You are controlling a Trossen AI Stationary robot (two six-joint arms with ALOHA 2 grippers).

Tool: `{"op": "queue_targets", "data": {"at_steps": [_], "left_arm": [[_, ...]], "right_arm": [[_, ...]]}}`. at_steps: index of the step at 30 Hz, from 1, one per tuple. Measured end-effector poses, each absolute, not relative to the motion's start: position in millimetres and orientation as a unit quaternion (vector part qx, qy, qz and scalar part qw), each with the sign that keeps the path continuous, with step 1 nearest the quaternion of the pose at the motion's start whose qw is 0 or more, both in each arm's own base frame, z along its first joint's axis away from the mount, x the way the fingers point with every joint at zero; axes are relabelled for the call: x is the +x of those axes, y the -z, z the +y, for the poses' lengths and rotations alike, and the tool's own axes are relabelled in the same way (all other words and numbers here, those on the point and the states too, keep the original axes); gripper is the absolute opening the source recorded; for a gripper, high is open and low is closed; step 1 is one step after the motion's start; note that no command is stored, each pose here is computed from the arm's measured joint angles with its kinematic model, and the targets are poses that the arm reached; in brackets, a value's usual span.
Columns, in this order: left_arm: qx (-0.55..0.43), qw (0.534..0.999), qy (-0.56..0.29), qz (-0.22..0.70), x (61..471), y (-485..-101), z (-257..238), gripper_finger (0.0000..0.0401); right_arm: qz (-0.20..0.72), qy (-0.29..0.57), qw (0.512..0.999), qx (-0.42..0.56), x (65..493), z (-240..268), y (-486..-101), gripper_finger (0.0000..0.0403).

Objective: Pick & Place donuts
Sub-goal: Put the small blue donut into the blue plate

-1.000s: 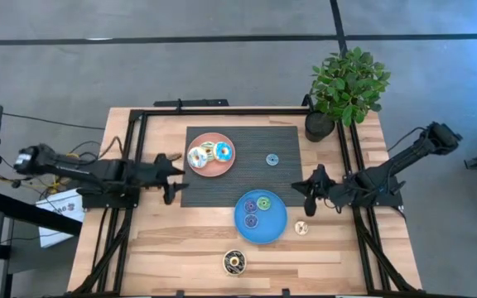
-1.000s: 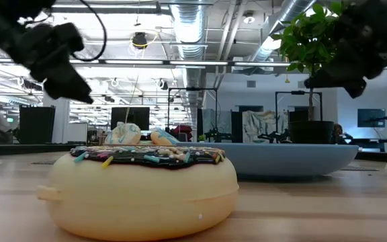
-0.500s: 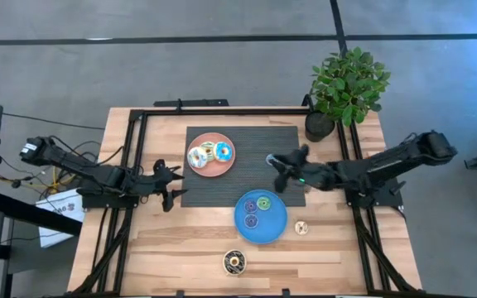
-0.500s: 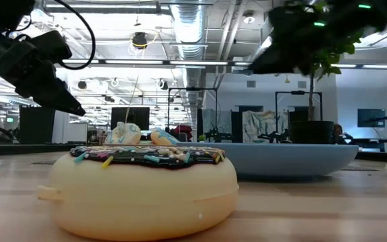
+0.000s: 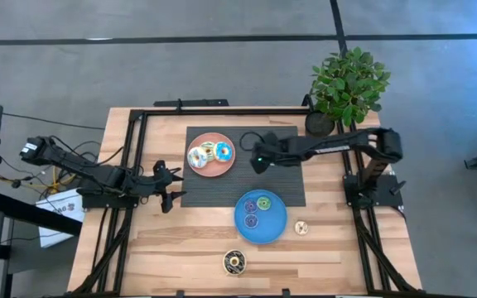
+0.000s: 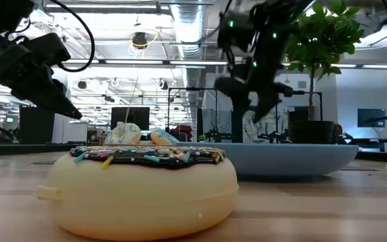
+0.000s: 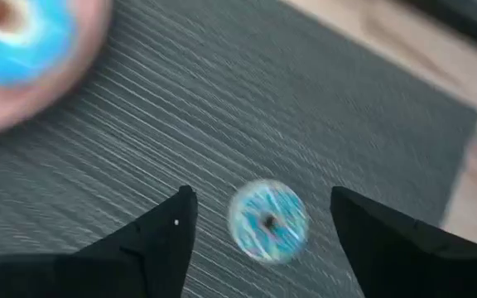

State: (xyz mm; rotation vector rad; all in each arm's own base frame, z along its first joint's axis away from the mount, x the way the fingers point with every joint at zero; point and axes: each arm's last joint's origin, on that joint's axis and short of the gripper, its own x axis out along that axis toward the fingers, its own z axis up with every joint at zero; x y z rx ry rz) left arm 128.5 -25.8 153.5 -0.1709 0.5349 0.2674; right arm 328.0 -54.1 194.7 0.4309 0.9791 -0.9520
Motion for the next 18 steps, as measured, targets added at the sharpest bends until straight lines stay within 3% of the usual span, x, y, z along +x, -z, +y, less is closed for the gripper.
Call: {"op": "queue_targets", "data": {"at_steps": [5,18], "left_arm": [[-0.085,0.953,-0.131,0.261,128.8,-153.9,-25.9,0.0249],[-0.094,0.952,-0.134,0.259,128.8,-154.0,-25.9,0.0249]], "right_arm": [[0.474,0.486,0.698,0.228,322.2,-62.5,-175.8,0.0282],[0.504,0.470,0.671,0.273,327.5,-81.1,-149.4,0.0283]]}}
